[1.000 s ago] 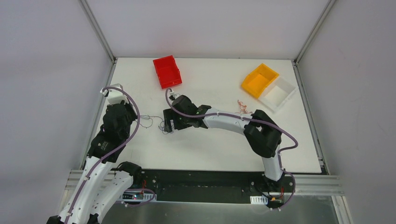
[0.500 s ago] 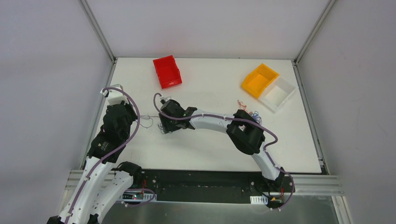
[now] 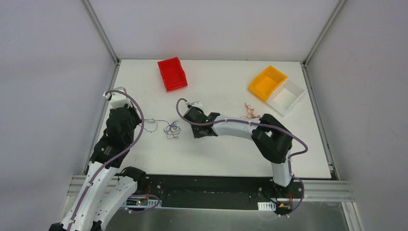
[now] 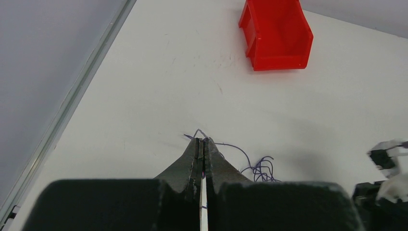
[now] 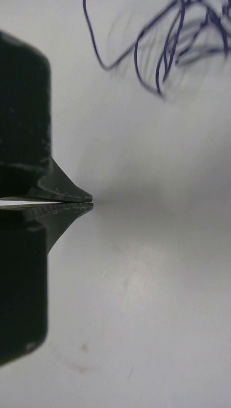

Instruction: Untangle the cables

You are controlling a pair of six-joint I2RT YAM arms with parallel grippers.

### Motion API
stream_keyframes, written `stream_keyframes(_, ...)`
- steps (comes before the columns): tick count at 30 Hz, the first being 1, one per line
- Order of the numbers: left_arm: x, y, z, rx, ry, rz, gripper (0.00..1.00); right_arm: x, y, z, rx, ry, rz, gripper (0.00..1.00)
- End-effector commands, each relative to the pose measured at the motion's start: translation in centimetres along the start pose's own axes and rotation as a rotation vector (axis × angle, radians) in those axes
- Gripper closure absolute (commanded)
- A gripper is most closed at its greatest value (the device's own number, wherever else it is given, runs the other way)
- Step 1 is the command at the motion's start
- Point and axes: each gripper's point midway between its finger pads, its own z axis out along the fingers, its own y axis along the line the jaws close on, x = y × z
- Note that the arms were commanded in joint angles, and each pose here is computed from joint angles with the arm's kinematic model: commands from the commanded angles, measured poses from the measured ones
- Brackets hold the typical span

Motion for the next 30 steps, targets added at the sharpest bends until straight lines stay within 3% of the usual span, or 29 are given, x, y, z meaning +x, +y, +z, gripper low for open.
stream_keyframes(1, -1.1, 0.5, 0.2, -0.032, -0.041, -0.031, 1.00, -1.4, -6.4, -3.9, 0.076, -0.047, 0.154, 1.00)
stream_keyframes(7, -1.0, 0.5, 0.3, -0.035, -0.040, -0.028, 1.00, -0.8, -13.5, -7.0, 0.065, -0.074, 0.292, 0.97)
stream_keyframes(9, -1.0, 0.6, 0.3, -0.035, -0.040, -0.027, 1.00, -1.0, -12.9, -7.4, 0.017, -0.088, 0.268, 0.58)
stream_keyframes(10, -1.1, 0.6, 0.3, -0.037, -0.041, -0.028, 1.00, -1.4, -12.0, -7.5, -0.022, -0.096, 0.257, 0.44)
stream_keyframes(11, -1.1, 0.6, 0.3, -0.039, -0.041, -0.026, 1.00, -1.6, -11.1, -7.5, -0.048, -0.098, 0.243, 0.38)
stream_keyframes(22, -1.1, 0.7, 0.2, -0.041, -0.045, -0.027, 1.00, -6.7, 4.5, -5.6, -0.298, -0.224, -0.071, 0.28)
stream_keyframes(30, -1.1, 0.7, 0.2, -0.035, -0.045, -0.032, 1.00, -5.9, 10.0, -1.7, -0.385, -0.298, -0.271, 0.28)
